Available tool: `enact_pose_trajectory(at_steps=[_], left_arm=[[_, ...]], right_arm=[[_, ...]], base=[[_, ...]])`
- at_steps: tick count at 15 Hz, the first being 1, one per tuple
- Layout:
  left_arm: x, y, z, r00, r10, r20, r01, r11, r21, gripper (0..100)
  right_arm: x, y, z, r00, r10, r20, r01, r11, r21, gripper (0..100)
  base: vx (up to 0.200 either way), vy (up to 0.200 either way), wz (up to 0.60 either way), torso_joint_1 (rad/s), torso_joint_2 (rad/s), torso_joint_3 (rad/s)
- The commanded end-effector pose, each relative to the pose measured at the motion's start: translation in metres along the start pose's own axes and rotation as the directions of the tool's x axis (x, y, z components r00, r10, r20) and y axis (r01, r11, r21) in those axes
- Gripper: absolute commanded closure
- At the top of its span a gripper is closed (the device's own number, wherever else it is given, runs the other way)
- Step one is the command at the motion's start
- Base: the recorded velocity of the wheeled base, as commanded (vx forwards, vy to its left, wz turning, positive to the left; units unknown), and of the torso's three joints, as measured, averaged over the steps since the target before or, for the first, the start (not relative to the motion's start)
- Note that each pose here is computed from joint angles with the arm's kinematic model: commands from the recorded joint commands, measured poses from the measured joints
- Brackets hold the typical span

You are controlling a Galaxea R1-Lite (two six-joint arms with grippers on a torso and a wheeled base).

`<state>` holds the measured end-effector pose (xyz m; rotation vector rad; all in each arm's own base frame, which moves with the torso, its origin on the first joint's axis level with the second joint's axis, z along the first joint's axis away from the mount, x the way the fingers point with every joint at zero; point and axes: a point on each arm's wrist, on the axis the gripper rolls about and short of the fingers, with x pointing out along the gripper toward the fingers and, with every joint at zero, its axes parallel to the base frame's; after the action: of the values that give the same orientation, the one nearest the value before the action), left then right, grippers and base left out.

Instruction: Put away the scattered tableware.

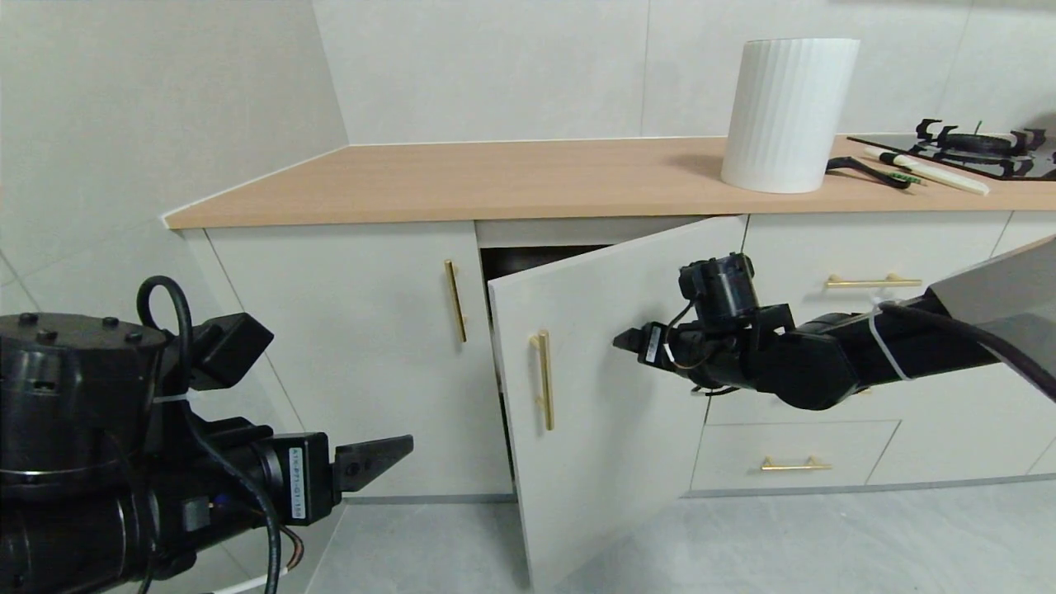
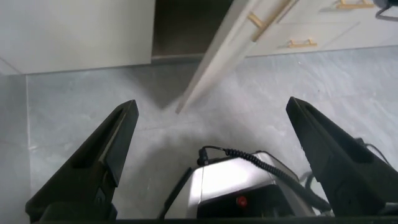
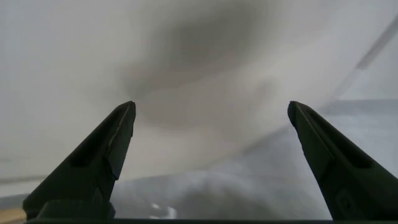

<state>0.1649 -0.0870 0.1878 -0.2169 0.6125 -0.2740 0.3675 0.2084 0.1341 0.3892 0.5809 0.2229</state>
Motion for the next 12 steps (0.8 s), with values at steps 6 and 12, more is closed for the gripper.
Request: enact_pose_trajectory(at_steps=[6,12], left_arm=[[0.000,0.000,0.000,1.000,0.001,-0.002,-0.001,1.000,-0.001,0],[0.001,0.000,0.000,1.000,0.000,-0.003,0.000,1.000,-0.001,0]], right_arm=[[0.034,0.015,0.003,0.990,0.066,0.126,-0.087,0.983,0.164,0],[0.061,0.016,0.008,0.977,-0.010,0.214,-0.042,0.970,0.240,0]], base=[[0.000,0.000,0.00,0.000,0.00,0.000],[0.000,0.000,0.00,0.000,0.00,0.000]])
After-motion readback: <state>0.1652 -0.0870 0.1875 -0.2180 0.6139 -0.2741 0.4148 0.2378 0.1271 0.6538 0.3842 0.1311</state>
